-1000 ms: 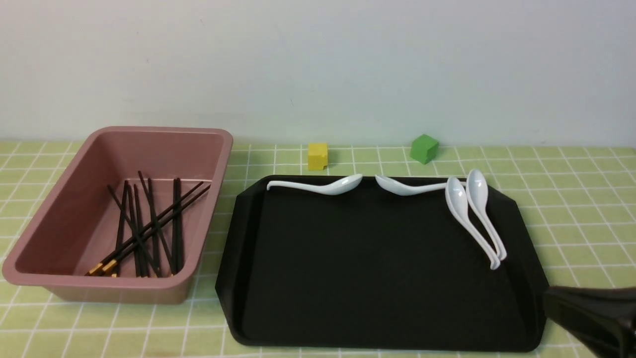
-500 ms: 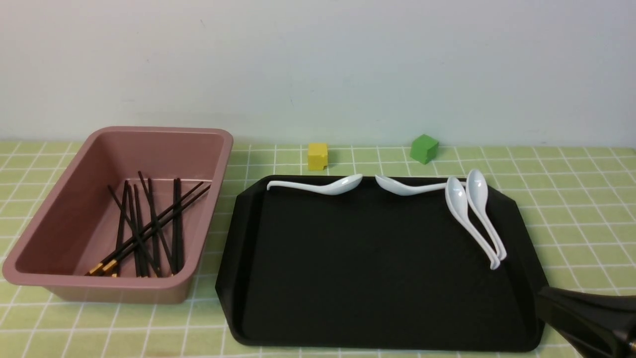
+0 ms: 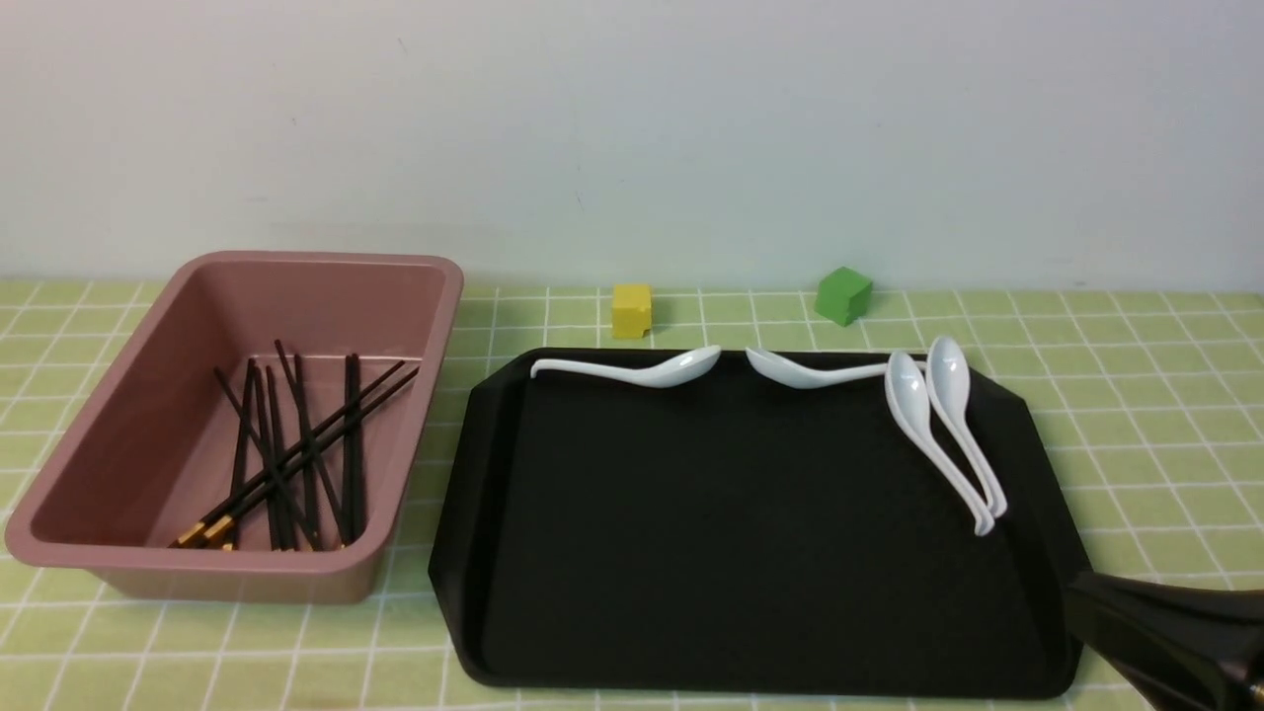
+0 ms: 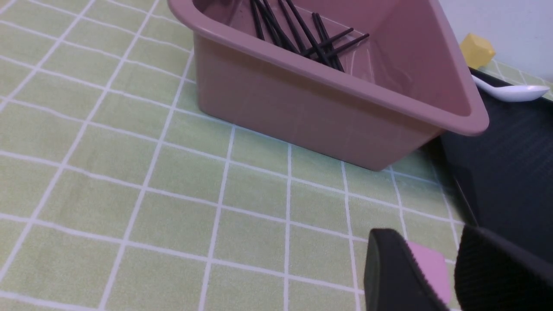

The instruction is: On green tablecloth take chopsticks from black tray and put them in box.

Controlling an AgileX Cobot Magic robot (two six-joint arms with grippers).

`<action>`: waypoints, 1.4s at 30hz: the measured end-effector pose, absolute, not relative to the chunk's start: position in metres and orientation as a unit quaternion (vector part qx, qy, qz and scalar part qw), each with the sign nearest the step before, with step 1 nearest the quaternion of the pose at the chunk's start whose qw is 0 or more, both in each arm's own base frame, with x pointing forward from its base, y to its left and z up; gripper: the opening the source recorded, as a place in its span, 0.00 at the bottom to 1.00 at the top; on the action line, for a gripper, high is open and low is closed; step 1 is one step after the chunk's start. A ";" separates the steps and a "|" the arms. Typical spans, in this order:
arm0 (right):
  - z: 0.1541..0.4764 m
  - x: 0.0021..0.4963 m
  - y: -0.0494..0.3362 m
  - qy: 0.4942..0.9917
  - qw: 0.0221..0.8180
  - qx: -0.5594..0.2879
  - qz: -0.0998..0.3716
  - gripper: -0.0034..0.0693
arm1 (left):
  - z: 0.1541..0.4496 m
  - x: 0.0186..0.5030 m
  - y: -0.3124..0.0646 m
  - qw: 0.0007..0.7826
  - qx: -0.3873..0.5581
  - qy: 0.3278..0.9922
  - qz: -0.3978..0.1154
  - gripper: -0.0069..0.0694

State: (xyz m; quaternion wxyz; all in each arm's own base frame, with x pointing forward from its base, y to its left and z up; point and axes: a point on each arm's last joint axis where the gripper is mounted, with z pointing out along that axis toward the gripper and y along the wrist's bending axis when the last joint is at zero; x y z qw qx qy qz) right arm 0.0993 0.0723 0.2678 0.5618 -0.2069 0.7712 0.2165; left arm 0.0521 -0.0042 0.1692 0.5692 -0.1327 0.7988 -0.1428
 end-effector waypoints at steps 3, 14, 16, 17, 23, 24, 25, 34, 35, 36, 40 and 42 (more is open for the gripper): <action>0.261 0.092 0.065 0.765 0.574 -0.198 0.215 0.08 | 0.169 0.052 -0.004 0.569 -0.133 0.799 -0.143 0.40; 0.207 0.064 0.018 0.749 0.648 -0.058 0.127 0.08 | 0.169 0.052 -0.004 0.569 -0.133 0.799 -0.143 0.40; 0.201 0.061 0.015 0.744 0.656 -0.043 0.116 0.09 | 0.169 0.052 -0.004 0.569 -0.133 0.799 -0.143 0.40; 0.197 0.060 0.013 0.744 0.659 -0.036 0.109 0.09 | 0.169 0.052 -0.004 0.569 -0.133 0.799 -0.143 0.40; 0.189 0.056 0.007 0.747 0.660 -0.006 0.082 0.09 | 0.169 0.052 -0.004 0.569 -0.133 0.799 -0.143 0.40; 0.187 0.056 0.007 0.752 0.655 -0.004 0.079 0.09 | 0.169 0.052 -0.004 0.569 -0.133 0.799 -0.143 0.40; 0.184 0.055 0.006 0.762 0.643 0.000 0.074 0.10 | 0.169 0.052 -0.004 0.569 -0.133 0.799 -0.143 0.40; 0.175 0.052 0.005 0.801 0.595 0.010 0.062 0.11 | 0.169 0.052 -0.004 0.569 -0.133 0.799 -0.143 0.40; 0.175 0.053 0.005 0.801 0.595 0.010 0.062 0.11 | 0.169 0.052 -0.004 0.569 -0.133 0.799 -0.143 0.40; 0.175 0.052 0.005 0.801 0.595 0.010 0.061 0.11 | 0.169 0.052 -0.004 0.569 -0.133 0.799 -0.143 0.40; 0.174 0.053 0.004 0.802 0.595 0.020 0.054 0.12 | 0.169 0.052 -0.004 0.569 -0.133 0.799 -0.143 0.40; 0.174 0.053 0.002 0.801 0.596 0.035 0.043 0.12 | 0.169 0.052 -0.004 0.569 -0.133 0.799 -0.143 0.40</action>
